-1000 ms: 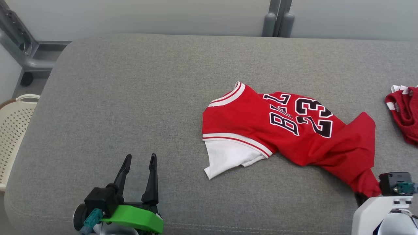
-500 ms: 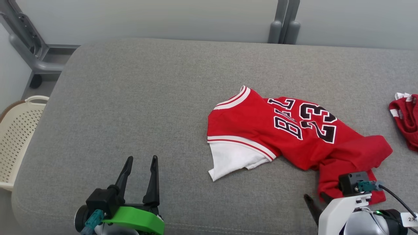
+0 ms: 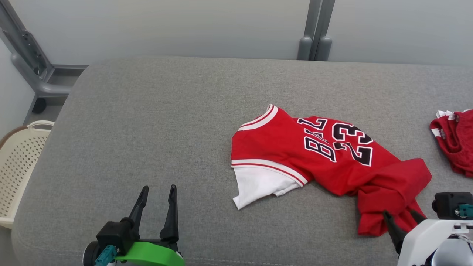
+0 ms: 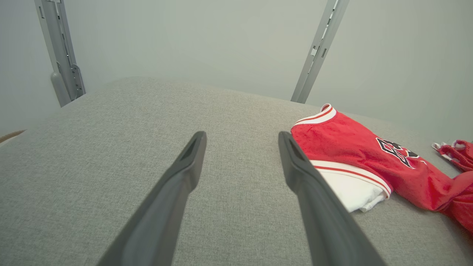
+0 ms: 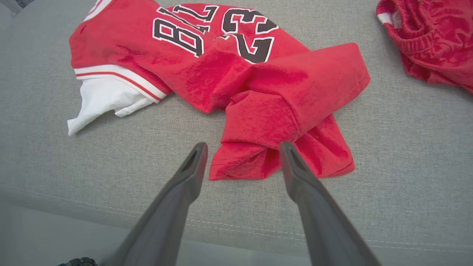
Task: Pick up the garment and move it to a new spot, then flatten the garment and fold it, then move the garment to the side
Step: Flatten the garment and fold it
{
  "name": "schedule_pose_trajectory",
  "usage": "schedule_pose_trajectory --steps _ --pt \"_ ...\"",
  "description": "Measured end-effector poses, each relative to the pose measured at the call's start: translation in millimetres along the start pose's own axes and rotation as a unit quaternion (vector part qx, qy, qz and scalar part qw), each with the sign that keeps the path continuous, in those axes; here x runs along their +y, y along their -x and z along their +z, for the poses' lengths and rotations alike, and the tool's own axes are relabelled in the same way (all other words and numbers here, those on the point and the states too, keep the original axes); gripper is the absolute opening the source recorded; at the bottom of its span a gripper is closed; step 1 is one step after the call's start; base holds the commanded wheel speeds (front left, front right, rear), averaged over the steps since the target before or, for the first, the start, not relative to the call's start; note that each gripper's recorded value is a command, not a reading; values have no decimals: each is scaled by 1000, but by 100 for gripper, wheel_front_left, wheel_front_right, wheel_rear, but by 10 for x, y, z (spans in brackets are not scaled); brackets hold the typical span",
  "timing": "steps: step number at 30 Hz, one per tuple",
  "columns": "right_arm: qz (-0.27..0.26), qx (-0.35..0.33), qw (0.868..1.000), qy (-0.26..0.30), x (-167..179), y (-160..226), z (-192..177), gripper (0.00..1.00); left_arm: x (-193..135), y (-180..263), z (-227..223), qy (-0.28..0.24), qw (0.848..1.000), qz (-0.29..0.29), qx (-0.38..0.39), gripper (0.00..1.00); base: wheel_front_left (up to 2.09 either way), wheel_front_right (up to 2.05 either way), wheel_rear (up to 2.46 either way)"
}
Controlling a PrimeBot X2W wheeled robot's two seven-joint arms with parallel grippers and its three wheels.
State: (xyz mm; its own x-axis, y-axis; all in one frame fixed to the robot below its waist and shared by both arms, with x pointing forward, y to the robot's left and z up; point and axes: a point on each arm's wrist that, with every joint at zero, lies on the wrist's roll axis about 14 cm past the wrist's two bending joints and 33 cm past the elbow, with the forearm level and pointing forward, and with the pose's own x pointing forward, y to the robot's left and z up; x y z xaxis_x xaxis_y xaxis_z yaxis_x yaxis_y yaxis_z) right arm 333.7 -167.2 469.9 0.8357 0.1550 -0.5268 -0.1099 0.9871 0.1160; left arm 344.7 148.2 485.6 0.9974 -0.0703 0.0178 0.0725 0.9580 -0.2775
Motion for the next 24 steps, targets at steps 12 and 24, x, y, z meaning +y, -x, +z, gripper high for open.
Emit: schedule_pose_trajectory --steps 12,24 --pt "-40 -177 982 -51 -356 87 417 100 -8 28 100 -3 1000 1 -16 100 0 0 0" --pt "-38 -319 945 -58 -311 82 609 100 306 149 99 -7 998 64 -17 100 0 0 0"
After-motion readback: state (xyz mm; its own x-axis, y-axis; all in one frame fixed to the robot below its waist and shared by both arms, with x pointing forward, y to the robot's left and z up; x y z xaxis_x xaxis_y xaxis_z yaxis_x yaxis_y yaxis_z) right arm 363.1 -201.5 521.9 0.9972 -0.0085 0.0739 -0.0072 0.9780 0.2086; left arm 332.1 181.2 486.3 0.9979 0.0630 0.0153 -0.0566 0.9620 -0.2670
